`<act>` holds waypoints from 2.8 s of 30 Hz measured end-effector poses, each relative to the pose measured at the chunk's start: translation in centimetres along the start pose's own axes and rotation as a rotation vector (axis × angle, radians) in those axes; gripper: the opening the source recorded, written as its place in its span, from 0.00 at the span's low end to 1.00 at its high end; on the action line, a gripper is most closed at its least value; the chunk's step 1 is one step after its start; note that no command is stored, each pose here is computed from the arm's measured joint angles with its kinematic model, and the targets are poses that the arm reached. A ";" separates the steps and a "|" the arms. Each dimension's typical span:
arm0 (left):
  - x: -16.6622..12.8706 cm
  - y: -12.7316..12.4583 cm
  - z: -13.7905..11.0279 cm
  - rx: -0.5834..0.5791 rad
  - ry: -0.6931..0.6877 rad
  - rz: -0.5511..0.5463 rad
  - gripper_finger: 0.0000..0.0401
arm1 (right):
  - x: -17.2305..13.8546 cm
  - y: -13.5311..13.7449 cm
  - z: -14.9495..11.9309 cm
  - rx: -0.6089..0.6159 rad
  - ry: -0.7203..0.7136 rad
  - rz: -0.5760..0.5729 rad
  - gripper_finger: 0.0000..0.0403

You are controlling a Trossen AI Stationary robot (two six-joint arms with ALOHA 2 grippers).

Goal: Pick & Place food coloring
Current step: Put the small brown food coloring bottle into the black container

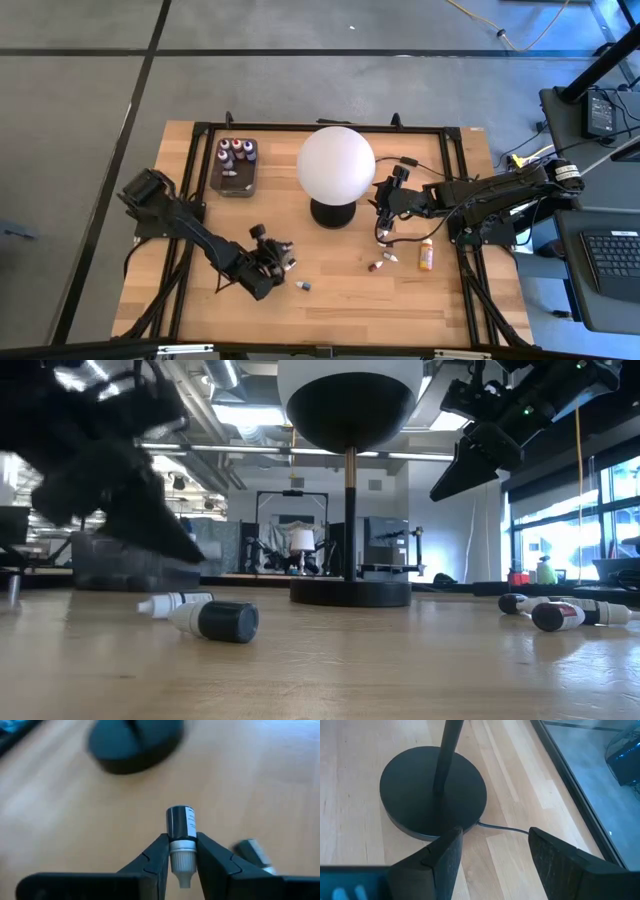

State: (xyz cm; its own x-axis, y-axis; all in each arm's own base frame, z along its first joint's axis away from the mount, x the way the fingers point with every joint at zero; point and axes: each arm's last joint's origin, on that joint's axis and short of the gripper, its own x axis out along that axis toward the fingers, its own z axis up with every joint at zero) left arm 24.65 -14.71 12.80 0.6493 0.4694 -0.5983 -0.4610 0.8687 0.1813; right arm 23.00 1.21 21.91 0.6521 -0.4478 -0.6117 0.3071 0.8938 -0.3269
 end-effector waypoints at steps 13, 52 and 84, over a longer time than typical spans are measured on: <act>-3.9 11.1 5.4 -0.242 0.009 0.318 0.19 | 0.0 0.0 0.0 0.001 -0.001 0.000 0.57; 3.2 25.8 3.9 -0.461 0.932 0.403 0.22 | 0.0 0.0 0.0 -0.008 -0.002 -0.001 0.57; 4.8 25.6 3.1 -0.377 1.009 0.387 0.31 | 0.0 0.0 0.0 -0.020 0.001 0.001 0.57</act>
State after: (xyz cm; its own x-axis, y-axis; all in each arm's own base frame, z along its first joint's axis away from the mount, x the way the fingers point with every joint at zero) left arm 17.82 10.29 17.01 -0.2789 0.2063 -0.9379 -0.7869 0.5106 0.3464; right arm 23.00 1.21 21.90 0.6516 -0.4473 -0.6126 0.2924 0.8933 -0.3412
